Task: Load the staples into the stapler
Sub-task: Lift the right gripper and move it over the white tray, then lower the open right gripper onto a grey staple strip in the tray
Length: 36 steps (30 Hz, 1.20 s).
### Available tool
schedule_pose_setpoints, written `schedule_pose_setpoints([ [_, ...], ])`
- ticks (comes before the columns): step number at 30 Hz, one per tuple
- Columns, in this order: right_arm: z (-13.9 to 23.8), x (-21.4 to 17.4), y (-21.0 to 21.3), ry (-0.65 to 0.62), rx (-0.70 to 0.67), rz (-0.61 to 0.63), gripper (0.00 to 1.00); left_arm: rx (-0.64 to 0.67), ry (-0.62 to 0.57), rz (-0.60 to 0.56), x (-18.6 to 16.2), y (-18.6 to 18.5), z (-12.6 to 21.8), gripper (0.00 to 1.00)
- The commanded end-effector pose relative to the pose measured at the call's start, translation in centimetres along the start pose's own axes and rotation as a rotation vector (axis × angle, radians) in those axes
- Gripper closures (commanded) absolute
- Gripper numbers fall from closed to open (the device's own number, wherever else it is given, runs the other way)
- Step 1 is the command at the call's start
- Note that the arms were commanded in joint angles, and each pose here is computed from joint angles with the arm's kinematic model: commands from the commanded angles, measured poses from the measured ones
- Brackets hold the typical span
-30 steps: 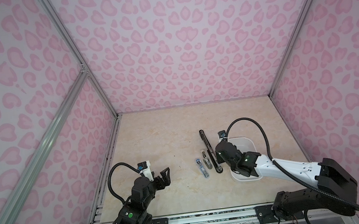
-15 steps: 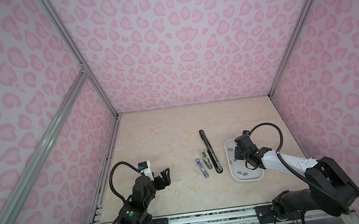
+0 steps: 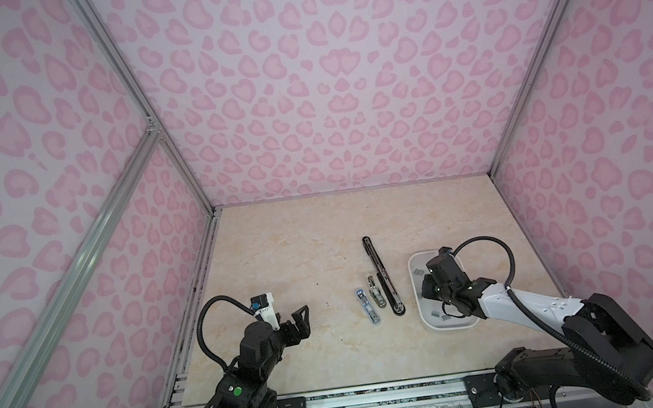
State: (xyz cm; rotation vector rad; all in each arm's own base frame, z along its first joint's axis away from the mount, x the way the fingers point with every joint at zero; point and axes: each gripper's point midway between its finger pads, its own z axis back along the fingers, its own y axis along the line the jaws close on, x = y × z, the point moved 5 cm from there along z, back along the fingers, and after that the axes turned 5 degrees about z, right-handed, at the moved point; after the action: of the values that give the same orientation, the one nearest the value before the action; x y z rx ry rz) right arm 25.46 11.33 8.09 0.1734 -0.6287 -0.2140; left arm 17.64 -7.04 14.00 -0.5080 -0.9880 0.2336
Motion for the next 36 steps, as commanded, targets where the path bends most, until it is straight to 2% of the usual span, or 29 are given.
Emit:
schedule_pose_setpoints([
  [1,0.1,-0.4,-1.0,-0.004,-0.050,-0.006,0.73,-0.014,0.002,-0.006,0.0,-0.2,0.0,0.03],
  [11,-0.2,-0.5,-2.4,0.011,-0.059,-0.009,0.67,-0.006,-0.007,-0.001,0.1,-0.1,0.1,0.03],
  [16,-0.6,-0.3,-3.1,0.025,-0.022,-0.040,0.65,-0.002,-0.014,-0.001,0.3,-0.1,0.0,0.03],
  [27,-1.7,0.6,-2.3,0.034,0.019,-0.016,0.63,-0.003,-0.012,-0.003,0.3,-0.2,-0.1,0.03],
  [36,1.2,1.1,-2.2,-0.036,-0.024,0.070,0.67,-0.009,-0.013,-0.005,0.3,-0.3,0.0,0.03],
])
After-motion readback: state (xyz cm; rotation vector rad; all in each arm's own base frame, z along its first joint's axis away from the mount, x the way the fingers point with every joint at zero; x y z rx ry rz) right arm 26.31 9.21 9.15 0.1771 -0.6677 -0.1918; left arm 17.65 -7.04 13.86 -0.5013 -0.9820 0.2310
